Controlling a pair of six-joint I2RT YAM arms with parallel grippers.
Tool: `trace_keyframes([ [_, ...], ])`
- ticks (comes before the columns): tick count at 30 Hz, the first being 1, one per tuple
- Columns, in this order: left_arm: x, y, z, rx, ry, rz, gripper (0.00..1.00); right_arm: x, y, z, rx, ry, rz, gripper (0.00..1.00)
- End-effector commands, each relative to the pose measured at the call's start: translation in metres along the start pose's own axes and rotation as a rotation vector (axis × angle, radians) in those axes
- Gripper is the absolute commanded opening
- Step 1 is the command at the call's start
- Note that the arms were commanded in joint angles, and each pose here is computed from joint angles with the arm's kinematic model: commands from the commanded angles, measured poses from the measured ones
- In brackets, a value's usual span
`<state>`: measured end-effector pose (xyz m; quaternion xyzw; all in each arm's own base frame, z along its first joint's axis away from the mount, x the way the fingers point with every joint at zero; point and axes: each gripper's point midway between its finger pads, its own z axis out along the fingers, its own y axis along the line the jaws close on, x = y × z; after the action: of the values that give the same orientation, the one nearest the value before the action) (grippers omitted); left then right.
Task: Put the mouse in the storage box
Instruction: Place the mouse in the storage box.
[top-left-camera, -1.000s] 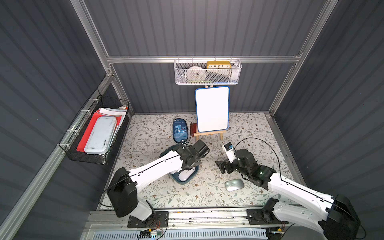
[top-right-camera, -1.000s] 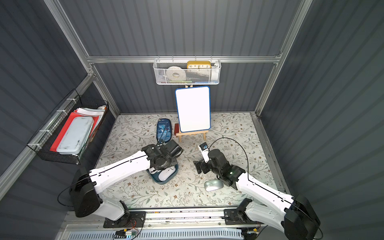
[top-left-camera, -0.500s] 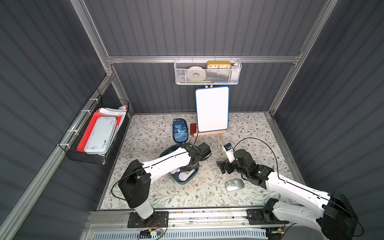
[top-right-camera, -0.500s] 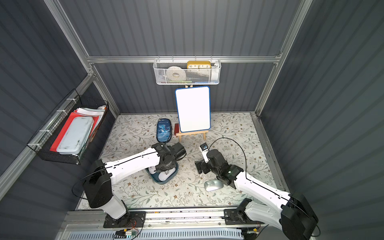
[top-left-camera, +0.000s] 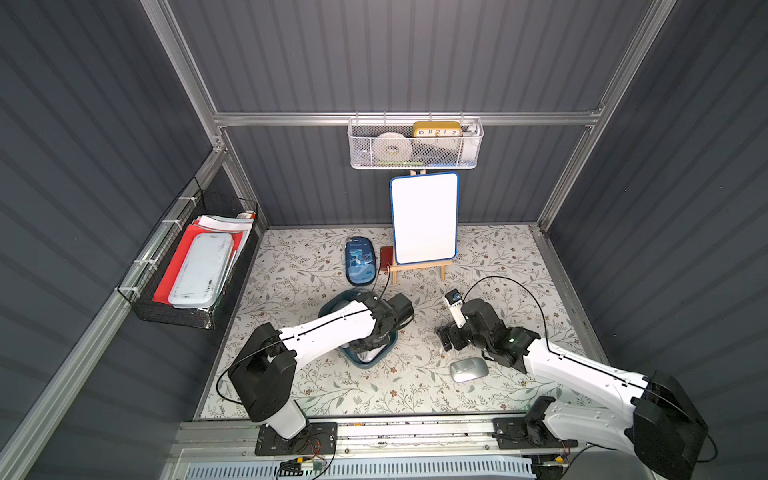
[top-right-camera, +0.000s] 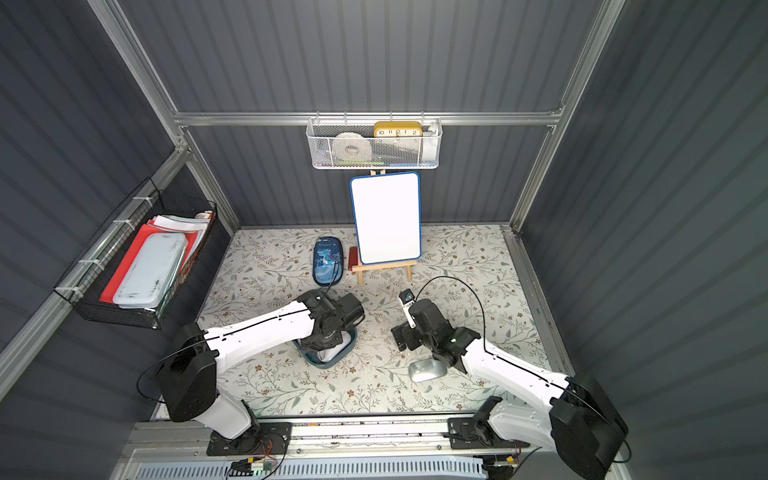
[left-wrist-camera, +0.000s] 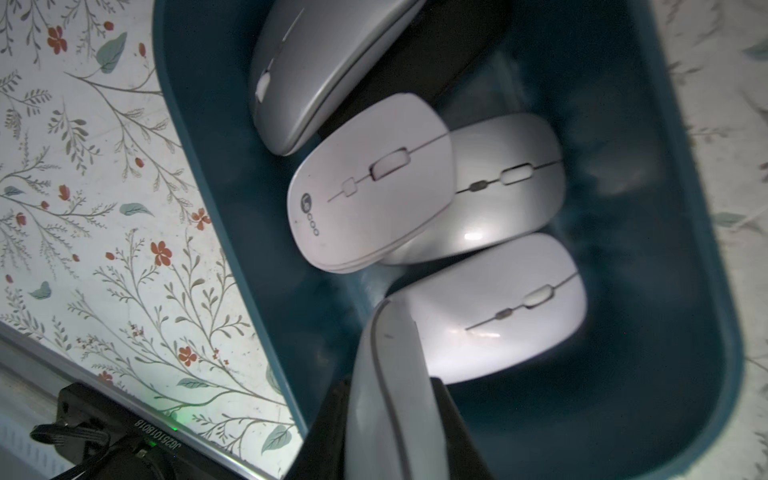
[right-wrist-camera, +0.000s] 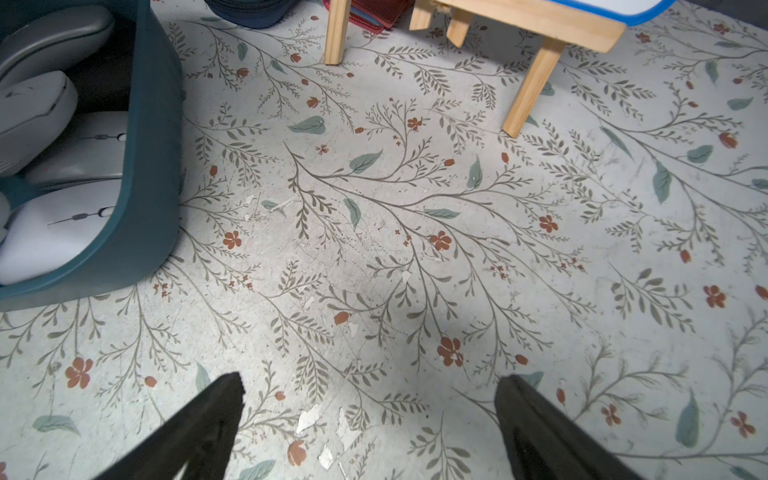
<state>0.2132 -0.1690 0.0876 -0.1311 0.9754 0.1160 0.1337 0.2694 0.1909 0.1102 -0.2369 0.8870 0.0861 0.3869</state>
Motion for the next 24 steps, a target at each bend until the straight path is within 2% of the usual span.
trace_keyframes([
  [1,0.005,0.013,0.006,-0.049,0.02,0.024,0.02,-0.008,-0.004,-0.002,0.019,-0.006,0.018,0.99],
  [11,0.004,0.01,0.021,-0.116,0.024,0.041,0.03,-0.006,-0.002,0.0,0.006,0.015,0.015,0.99],
  [17,0.006,0.006,0.031,-0.164,0.037,0.01,0.04,-0.005,-0.001,0.002,0.007,0.029,0.014,0.99],
  [21,0.002,-0.002,0.03,-0.153,0.03,0.012,0.04,-0.005,-0.001,0.002,0.004,0.033,0.012,0.99],
  [24,-0.002,-0.012,0.024,-0.125,0.022,0.011,0.13,-0.005,-0.001,0.002,0.003,0.034,0.013,0.99],
])
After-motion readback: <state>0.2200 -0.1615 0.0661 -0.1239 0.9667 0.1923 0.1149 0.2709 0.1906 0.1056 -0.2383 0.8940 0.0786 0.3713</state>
